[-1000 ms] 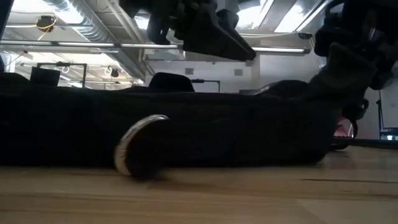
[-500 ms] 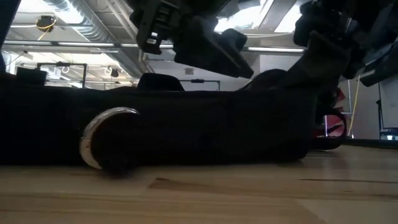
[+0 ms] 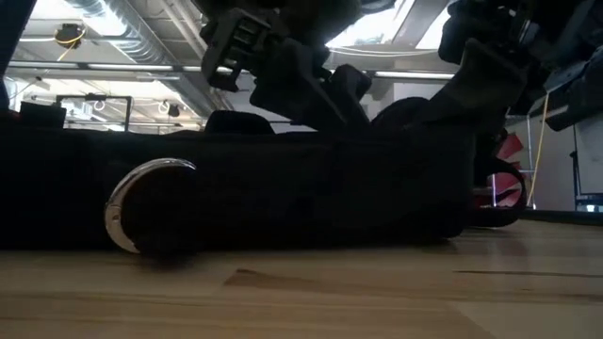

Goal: Unpack backpack
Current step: Open the black backpack

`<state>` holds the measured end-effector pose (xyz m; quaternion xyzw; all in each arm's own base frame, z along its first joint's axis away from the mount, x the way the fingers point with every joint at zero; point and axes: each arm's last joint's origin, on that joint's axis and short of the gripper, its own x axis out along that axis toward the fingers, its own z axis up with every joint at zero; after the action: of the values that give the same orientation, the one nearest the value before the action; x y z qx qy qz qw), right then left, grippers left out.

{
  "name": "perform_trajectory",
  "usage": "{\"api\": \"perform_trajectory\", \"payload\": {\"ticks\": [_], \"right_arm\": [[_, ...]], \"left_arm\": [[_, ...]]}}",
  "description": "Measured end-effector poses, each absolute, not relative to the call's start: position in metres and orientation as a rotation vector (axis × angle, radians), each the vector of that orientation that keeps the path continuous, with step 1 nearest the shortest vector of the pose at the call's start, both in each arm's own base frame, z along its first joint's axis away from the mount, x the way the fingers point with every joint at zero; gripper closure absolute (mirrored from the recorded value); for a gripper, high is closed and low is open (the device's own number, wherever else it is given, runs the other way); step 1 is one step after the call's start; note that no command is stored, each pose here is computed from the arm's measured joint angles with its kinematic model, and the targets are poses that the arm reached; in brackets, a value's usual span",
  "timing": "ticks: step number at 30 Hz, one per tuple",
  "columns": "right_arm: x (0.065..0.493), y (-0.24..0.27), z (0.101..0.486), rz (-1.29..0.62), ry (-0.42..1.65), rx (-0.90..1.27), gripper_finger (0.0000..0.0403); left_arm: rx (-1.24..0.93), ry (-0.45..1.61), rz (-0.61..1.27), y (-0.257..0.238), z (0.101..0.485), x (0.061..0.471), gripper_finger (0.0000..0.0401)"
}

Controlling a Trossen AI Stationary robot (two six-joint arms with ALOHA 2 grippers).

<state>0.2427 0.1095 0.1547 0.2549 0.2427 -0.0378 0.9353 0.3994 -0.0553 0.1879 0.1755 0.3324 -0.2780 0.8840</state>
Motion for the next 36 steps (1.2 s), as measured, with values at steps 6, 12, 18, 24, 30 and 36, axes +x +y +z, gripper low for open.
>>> {"api": "perform_trajectory", "payload": {"ticks": [6, 12, 18, 24, 30, 36], "right_arm": [[0.243, 0.110, 0.155, -0.074, 0.496, 0.504, 0.0393], [0.242, 0.110, 0.154, -0.075, 0.499, 0.500, 0.0393], [0.242, 0.110, 0.155, -0.073, 0.497, 0.501, 0.0393], [0.242, 0.110, 0.155, -0.075, 0.496, 0.501, 0.0393], [0.242, 0.110, 0.155, -0.078, 0.495, 0.499, 0.0393], [0.242, 0.109, 0.155, -0.079, 0.496, 0.498, 0.0393]], "left_arm": [[0.332, 0.712, -0.576, -0.055, 0.178, 0.402, 0.0212], [0.294, 0.705, -0.612, -0.058, 0.172, 0.405, 0.0212], [0.319, 0.678, -0.645, -0.064, 0.174, 0.405, 0.0219], [0.306, 0.658, -0.692, -0.065, 0.175, 0.404, 0.0282], [0.302, 0.656, -0.697, -0.065, 0.175, 0.404, 0.0350], [0.308, 0.643, -0.686, -0.065, 0.176, 0.405, 0.0383]]}}
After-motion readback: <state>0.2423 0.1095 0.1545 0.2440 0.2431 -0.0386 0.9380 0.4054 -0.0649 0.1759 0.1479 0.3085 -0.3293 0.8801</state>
